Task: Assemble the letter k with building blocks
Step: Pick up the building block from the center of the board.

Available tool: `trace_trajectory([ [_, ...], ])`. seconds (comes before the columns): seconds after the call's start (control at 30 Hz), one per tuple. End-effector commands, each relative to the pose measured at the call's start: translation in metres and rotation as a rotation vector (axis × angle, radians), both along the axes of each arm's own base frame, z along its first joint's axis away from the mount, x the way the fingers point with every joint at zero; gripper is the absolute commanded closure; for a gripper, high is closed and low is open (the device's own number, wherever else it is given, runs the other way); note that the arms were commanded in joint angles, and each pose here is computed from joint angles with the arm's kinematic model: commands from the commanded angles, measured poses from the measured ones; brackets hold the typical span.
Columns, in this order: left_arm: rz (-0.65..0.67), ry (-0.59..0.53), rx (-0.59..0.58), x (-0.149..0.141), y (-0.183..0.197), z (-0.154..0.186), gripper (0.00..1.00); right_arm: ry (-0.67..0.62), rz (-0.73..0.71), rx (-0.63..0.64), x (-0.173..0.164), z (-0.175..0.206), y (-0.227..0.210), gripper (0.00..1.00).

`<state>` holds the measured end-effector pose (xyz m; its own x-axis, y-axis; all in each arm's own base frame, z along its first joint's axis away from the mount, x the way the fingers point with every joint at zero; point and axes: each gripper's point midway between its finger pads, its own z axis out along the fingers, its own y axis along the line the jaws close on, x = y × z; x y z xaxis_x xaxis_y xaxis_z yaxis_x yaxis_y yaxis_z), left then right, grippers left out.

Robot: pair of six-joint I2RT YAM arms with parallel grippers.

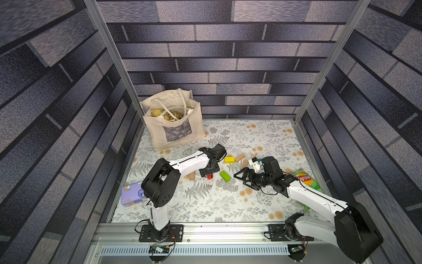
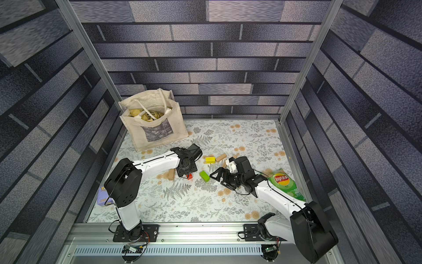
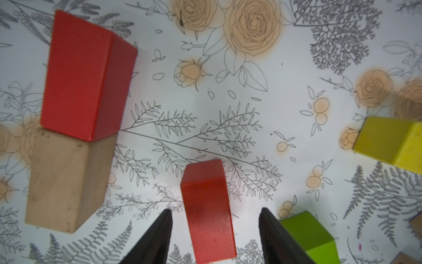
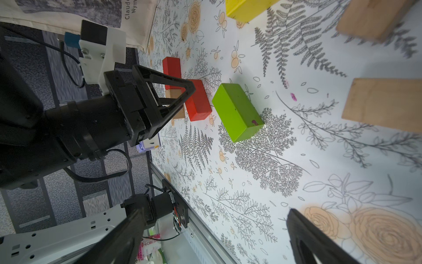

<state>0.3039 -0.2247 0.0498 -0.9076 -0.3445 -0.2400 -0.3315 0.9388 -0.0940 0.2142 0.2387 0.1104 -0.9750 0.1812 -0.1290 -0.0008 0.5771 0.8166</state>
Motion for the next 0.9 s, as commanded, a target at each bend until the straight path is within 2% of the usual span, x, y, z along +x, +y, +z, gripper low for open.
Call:
trace_trajectory([
  [0.0, 0.048, 0.019, 0.008, -0.004, 0.007, -0.006, 0.39, -0.060, -0.013, 0.019, 0.014, 0.016, 0.007, 0.00],
  [0.53, 0.051, 0.049, 0.016, -0.010, 0.008, -0.020, 0.46, -0.054, 0.021, -0.006, 0.008, 0.010, 0.006, 0.00],
  [0.87, 0.039, 0.065, 0.020, -0.013, 0.011, -0.025, 0.60, -0.037, 0.017, 0.013, 0.013, 0.009, 0.013, 0.00],
])
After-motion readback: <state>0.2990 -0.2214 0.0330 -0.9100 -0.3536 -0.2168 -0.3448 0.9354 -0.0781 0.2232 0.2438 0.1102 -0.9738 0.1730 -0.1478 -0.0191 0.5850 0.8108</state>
